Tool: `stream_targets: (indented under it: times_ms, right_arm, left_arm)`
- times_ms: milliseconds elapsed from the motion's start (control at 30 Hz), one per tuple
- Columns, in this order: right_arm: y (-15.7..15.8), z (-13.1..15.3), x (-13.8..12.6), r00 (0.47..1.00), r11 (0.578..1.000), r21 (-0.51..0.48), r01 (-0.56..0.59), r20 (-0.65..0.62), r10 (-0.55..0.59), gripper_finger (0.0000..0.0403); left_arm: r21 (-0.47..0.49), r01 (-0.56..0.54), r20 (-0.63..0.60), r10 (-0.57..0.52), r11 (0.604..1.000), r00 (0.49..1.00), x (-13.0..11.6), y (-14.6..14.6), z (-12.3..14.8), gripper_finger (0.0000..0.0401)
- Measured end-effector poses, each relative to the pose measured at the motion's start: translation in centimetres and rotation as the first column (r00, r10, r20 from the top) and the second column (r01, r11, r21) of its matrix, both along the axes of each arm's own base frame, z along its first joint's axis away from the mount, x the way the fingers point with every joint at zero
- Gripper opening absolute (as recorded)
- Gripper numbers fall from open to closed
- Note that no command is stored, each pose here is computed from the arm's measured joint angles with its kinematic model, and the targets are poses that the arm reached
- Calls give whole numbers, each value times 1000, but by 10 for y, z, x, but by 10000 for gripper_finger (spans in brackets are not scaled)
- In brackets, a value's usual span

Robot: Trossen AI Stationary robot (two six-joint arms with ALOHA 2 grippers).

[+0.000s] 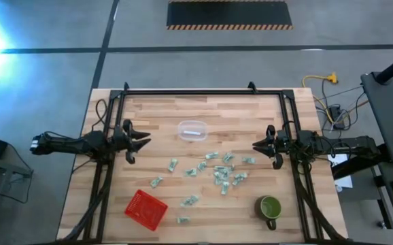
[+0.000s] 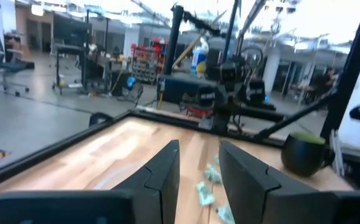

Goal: Pick and place items into bin
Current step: Put the stevia packet into the orange bin

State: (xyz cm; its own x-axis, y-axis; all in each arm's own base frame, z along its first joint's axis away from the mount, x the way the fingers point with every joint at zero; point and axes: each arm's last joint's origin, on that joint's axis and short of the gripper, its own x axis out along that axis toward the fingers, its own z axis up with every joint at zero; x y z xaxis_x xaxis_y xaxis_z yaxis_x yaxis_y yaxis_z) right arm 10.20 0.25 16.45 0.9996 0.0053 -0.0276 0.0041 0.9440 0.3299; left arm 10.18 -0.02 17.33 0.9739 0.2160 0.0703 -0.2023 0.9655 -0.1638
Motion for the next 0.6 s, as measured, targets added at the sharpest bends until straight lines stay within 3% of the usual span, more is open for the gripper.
stream_targets:
  times_ms: [133, 267, 367, 467, 600]
  right_arm:
    - [0, 0, 0, 1000, 999, -49, 1, 0, -1, 68]
    - [0, 2, 0, 1000, 996, -92, 2, 24, 0, 68]
    - [0, 5, 0, 999, 994, -106, 5, 54, 1, 68]
    - [0, 6, 0, 998, 994, -110, 10, 59, -3, 68]
    - [-1, 6, 0, 997, 994, -98, 55, 66, -49, 68]
  left_arm:
    - [2, -15, 19, 15, 1000, 1000, 0, 0, 2, 97]
    - [165, -36, -21, 40, 986, 999, 0, 1, 2, 97]
    - [220, -43, -45, 54, 975, 998, 1, 1, 0, 97]
    - [159, -43, -44, 51, 986, 998, 1, 1, -1, 97]
    - [149, 120, -114, -104, 982, 988, 5, -4, -7, 97]
